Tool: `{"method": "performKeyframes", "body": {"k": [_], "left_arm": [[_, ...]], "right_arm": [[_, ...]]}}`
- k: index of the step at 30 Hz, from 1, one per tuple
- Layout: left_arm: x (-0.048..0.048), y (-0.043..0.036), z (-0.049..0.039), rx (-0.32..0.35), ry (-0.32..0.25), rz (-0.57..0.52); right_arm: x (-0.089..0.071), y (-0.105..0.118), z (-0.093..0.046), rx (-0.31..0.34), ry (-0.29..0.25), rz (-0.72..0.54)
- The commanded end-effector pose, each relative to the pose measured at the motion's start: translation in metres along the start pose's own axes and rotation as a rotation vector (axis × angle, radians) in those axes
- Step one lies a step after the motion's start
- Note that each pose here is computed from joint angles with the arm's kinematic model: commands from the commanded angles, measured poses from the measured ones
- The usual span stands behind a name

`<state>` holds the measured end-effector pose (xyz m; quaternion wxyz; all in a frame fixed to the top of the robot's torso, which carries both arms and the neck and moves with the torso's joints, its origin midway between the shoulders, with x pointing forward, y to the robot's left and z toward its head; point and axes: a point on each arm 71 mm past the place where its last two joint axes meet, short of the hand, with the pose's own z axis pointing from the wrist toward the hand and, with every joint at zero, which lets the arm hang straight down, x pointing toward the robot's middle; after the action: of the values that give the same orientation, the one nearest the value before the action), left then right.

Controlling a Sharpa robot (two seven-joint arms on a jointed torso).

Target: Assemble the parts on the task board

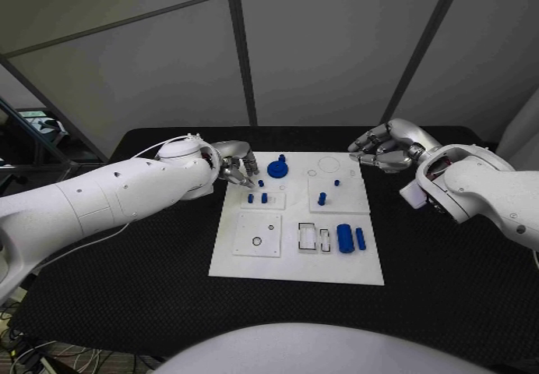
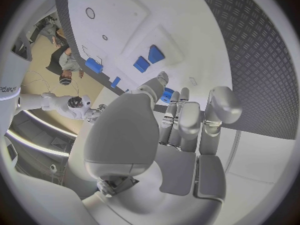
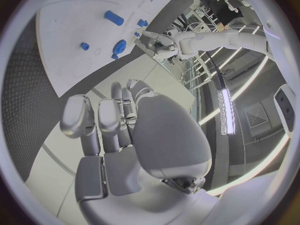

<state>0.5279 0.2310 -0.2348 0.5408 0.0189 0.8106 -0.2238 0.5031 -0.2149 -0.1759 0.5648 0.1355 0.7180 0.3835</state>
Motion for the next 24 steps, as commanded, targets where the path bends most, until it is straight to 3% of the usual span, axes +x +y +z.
{"method": "performKeyframes", "body": {"k": [1,8,11,18,24], "left_arm": [[-0.0107,0.0033,-0.0040,0.020,-0.085,-0.069],[-0.0234,0.0202,-0.0176,0.027,-0.136,-0.220],[-0.0316,0.0258,-0.0254,0.058,-0.211,-0.400],[-0.0412,0.0204,-0.0413,0.157,-0.343,-0.848],[-0.0383,0.0116,-0.0524,0.209,-0.364,-1.129]], "right_arm": [[0.000,0.000,0.001,-0.032,0.032,-0.164],[0.002,-0.002,0.003,-0.062,0.054,-0.413],[0.011,-0.003,0.002,-0.078,0.071,-0.537],[0.030,-0.004,0.005,-0.091,0.103,-0.684],[0.044,-0.005,0.009,-0.087,0.132,-0.730]]}}
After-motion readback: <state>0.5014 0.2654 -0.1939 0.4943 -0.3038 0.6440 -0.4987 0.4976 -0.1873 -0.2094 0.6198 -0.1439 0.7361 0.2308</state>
